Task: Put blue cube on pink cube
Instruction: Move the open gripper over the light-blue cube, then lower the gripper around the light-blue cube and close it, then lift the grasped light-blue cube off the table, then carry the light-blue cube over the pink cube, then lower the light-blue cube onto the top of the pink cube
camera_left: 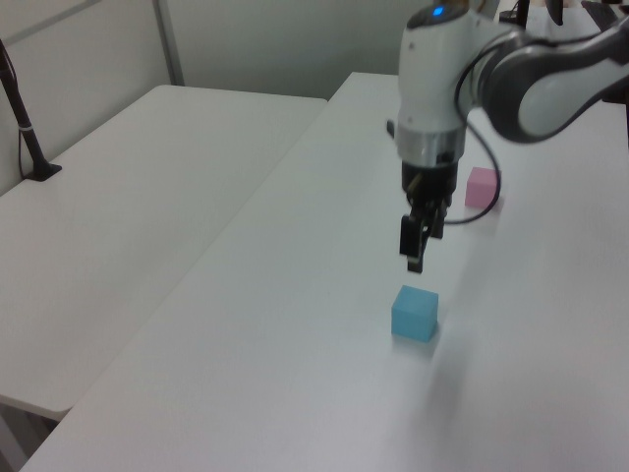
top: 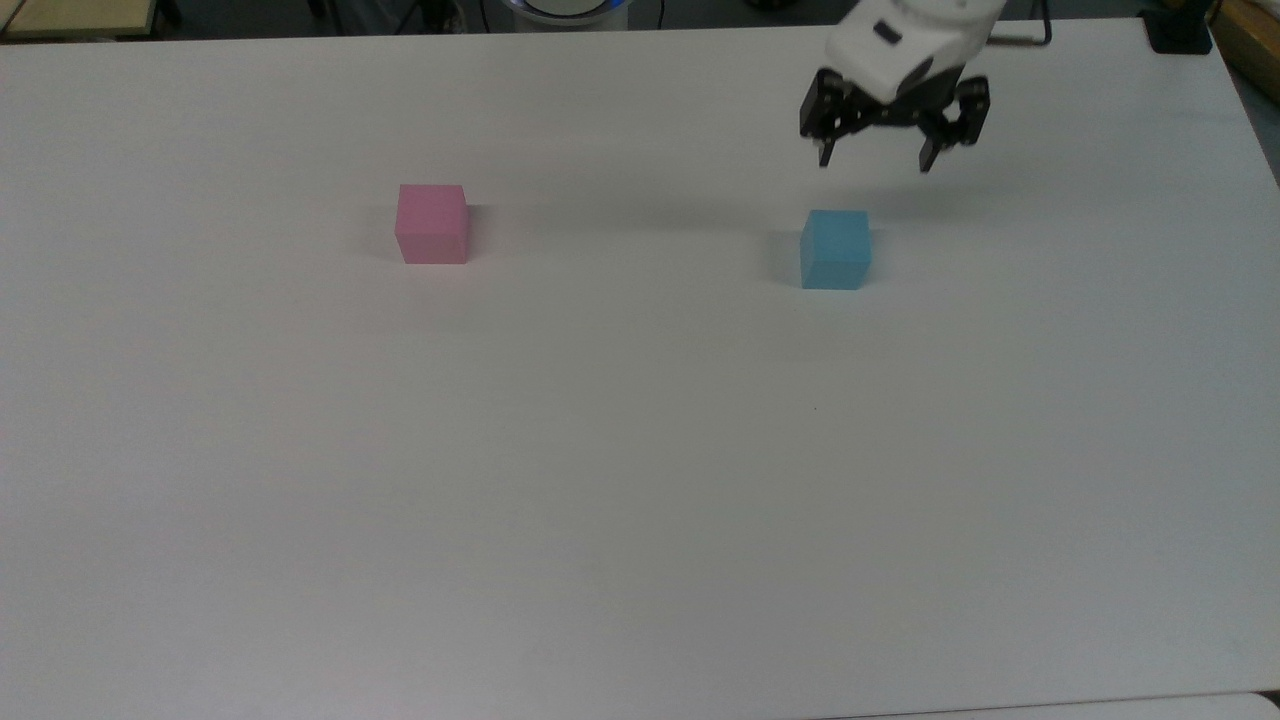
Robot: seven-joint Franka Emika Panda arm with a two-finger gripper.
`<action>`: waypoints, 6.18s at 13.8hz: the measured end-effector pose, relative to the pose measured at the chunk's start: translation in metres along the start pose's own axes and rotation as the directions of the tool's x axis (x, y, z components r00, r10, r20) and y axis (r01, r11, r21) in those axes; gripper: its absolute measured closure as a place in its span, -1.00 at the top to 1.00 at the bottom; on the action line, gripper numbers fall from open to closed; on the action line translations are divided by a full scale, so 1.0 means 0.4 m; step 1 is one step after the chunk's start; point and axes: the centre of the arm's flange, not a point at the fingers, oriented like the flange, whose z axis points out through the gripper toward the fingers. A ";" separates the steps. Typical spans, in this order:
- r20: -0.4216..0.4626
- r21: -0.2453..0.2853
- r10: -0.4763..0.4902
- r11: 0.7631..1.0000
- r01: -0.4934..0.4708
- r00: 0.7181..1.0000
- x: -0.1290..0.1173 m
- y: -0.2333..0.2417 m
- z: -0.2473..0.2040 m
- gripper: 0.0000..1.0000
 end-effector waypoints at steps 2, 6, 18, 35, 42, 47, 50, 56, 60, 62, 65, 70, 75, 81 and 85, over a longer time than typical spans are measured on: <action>0.019 -0.011 0.003 1.000 -0.003 1.000 0.027 -0.012 0.104 1.00; 0.048 -0.031 0.005 1.000 -0.004 0.999 0.020 -0.005 0.204 1.00; 0.006 -0.007 0.007 1.000 -0.007 1.000 0.014 0.008 0.302 0.23; -0.042 0.009 -0.058 0.998 0.058 0.997 -0.043 0.145 -0.362 0.22; -0.012 -0.007 -0.041 0.999 0.041 0.999 0.054 0.436 -0.376 0.22; 0.002 -0.008 -0.002 1.000 0.002 1.000 0.057 0.717 -0.384 0.22; 0.008 -0.008 0.019 1.000 -0.019 1.000 0.056 0.828 -0.379 0.22; 0.024 -0.006 -0.032 0.999 0.032 0.999 0.017 0.950 -0.307 0.22; -0.011 -0.045 -0.044 0.998 0.043 0.999 0.002 1.026 -0.205 0.22; -0.021 -0.052 -0.056 0.997 0.055 0.998 -0.002 1.049 -0.143 0.22; -0.018 -0.054 -0.073 0.996 0.072 0.997 -0.011 1.067 -0.045 0.22; -0.002 -0.049 -0.071 0.996 0.071 0.997 0.015 1.080 0.041 0.22; 0.000 -0.048 -0.050 0.998 0.050 0.999 0.021 1.090 0.103 0.22; 0.003 -0.046 -0.014 0.999 0.015 1.000 0.018 1.082 0.115 0.22; 0.006 -0.045 -0.006 0.999 0.007 1.000 0.014 1.075 0.140 0.22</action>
